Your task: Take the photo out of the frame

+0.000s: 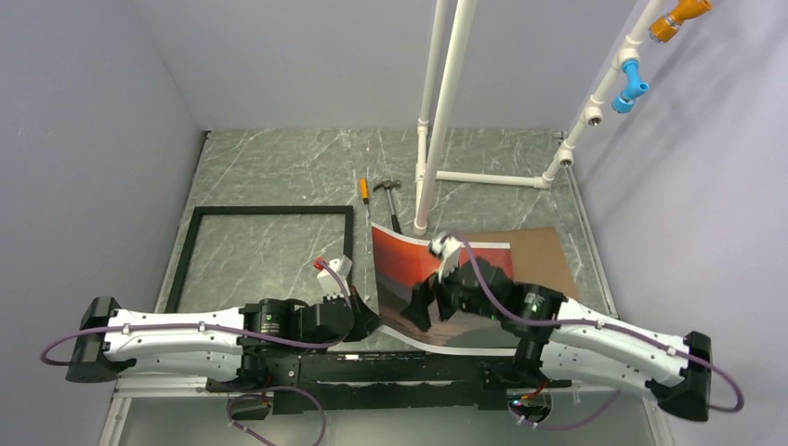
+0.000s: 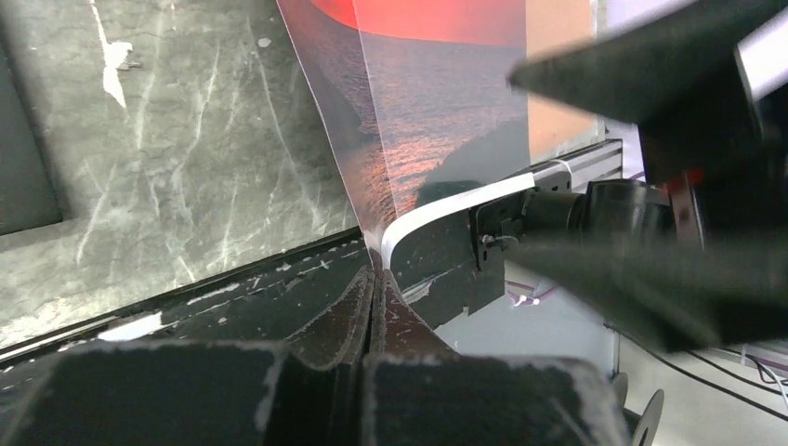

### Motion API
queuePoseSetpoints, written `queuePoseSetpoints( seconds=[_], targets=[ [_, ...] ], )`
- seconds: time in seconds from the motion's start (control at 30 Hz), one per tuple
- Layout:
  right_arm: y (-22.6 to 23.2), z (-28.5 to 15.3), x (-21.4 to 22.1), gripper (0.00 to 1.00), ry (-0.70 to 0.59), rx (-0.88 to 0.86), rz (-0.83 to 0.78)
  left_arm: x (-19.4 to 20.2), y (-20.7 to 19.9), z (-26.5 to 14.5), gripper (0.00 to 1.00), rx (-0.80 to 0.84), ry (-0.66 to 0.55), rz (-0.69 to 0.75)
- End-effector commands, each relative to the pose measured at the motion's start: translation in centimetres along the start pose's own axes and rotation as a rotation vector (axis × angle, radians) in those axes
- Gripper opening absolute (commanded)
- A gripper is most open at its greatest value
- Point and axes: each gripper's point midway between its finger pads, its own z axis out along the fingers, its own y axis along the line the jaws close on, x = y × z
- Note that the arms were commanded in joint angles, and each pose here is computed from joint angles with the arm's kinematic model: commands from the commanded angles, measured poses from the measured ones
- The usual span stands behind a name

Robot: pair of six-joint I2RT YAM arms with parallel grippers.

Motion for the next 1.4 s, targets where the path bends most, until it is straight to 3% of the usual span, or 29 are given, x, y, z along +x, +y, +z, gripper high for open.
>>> queuePoseSetpoints(
  seconds=[0.0, 0.13, 0.33, 0.5, 0.7, 0.9, 0.97, 1.0, 1.07, 1.13, 1.23, 1.37],
  targets=[
    [3.2, -1.1, 2.2, 1.00, -0.041, -0.041, -0.110, -1.9, 0.3, -1.1, 0.00, -0.041, -0.065, -0.017],
    [5.6, -0.9, 4.4, 0.99, -0.052, -0.030, -0.216, -2.2, 0.2, -1.5, 0.00, -0.044, -0.071, -0.022],
    [4.8, 0.5, 4.6, 0.92, -0.134, 0.316, -0.357, -2.2, 0.4, -1.7, 0.00, -0.082, -0.061, -0.030],
    [5.2, 2.1, 4.5, 0.82, -0.181, 0.447, -0.463, -2.2, 0.1, -1.8, 0.00, -0.084, -0.054, -0.058],
    [6.8, 3.2, 5.1, 0.56, -0.221, 0.451, -0.559, -2.5, -0.1, -2.2, 0.00, -0.082, -0.057, -0.096],
    [8.0, 3.6, 6.5, 0.17, -0.226, 0.300, -0.534, -2.8, 0.6, -2.7, 0.01, -0.117, -0.061, -0.138],
    [8.2, 3.5, 6.5, 0.05, -0.230, 0.265, -0.520, -2.9, 0.6, -2.7, 0.18, -0.112, -0.055, -0.147],
    [8.2, 3.4, 6.6, 0.00, -0.234, 0.251, -0.516, -2.8, 0.7, -2.7, 0.34, -0.113, -0.040, -0.155],
    [8.3, 3.2, 6.5, 0.00, -0.239, 0.220, -0.504, -3.1, 0.9, -2.8, 0.64, -0.118, -0.025, -0.174],
    [8.3, 3.0, 6.6, 0.00, -0.241, 0.204, -0.500, -3.7, 0.9, -3.1, 0.81, -0.107, -0.021, -0.193],
    [8.0, 2.9, 6.8, 0.00, -0.238, 0.197, -0.501, -4.7, 0.8, -3.5, 0.98, -0.080, -0.023, -0.218],
    [8.4, 2.9, 6.4, 0.00, -0.257, 0.186, -0.486, -5.2, 1.3, -2.7, 0.99, -0.029, 0.000, -0.315]
  ],
)
